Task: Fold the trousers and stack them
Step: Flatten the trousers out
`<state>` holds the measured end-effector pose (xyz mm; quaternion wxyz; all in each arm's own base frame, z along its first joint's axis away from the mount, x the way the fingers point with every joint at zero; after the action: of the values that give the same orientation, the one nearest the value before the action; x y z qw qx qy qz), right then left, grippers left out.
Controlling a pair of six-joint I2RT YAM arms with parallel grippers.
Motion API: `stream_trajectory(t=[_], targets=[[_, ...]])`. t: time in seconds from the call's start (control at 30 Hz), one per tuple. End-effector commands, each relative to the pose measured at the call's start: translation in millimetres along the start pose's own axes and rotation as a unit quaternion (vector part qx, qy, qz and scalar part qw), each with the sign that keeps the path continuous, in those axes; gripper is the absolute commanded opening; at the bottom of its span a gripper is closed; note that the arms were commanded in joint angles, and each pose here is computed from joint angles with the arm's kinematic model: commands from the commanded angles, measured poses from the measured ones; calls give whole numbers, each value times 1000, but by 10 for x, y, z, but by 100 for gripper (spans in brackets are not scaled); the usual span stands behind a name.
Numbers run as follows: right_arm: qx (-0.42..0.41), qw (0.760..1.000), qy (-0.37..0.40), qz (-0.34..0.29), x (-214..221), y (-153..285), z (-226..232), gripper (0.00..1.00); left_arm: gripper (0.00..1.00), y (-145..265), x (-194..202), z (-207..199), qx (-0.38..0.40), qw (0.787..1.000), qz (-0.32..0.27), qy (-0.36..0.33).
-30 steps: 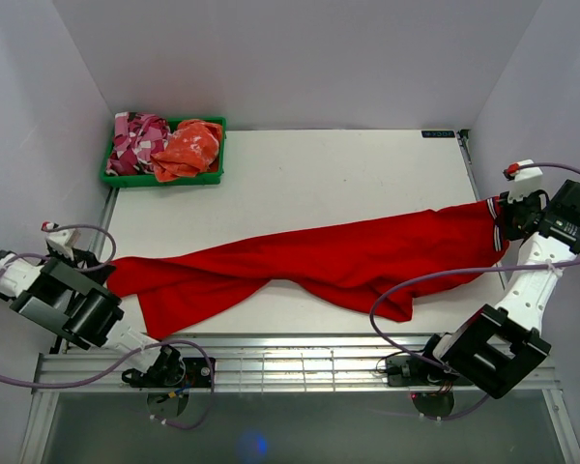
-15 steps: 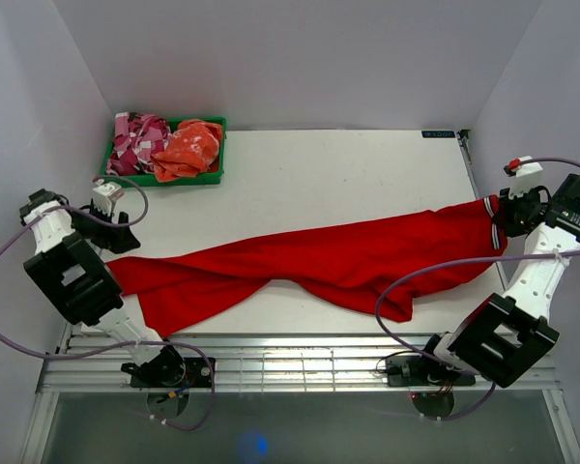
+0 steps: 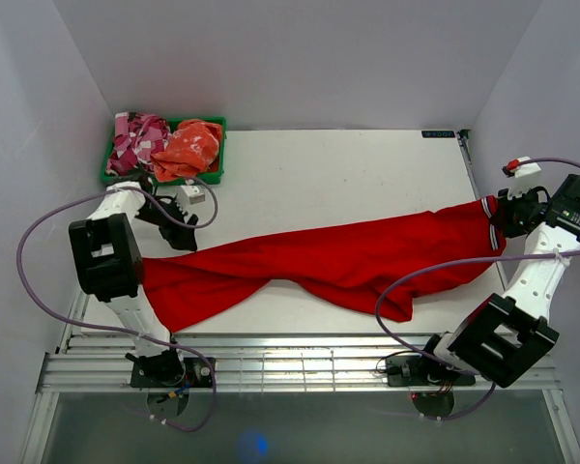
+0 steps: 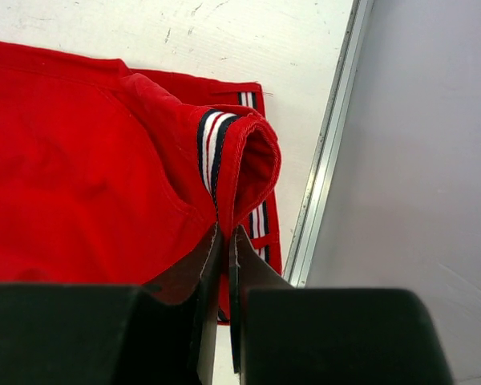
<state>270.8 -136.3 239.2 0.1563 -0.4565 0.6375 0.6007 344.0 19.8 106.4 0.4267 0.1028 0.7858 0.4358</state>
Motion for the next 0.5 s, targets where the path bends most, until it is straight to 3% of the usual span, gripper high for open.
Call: stream_trajectory(t=[0.0,0.23,0.37,0.47], targets=[[6,999,23,-25,-186,61,-70,8,81,-149,165,-75,2,999,36,-4],[0,999,21,-27,-178,36,-65,8,84,-328,373,-278,7,997,70,-36],[4,999,23,-26,-188,50,-74,8,80,-278,478,-372,2,994,89,-56],[8,999,27,-31,-222,74,-85,8,60,-242,566,-409,-12,993,99,-61]])
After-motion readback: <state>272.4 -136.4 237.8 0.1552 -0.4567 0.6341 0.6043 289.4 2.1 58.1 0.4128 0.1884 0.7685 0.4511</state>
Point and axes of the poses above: each gripper's point midway between its finger pads, its own y axis back along the fingers, its own z axis along the line the jaws close on, x = y × z, the point moved 4 cm from there along y, back along the fingers, and after that the axes turned 7 degrees about y, right-handed, at the moved point
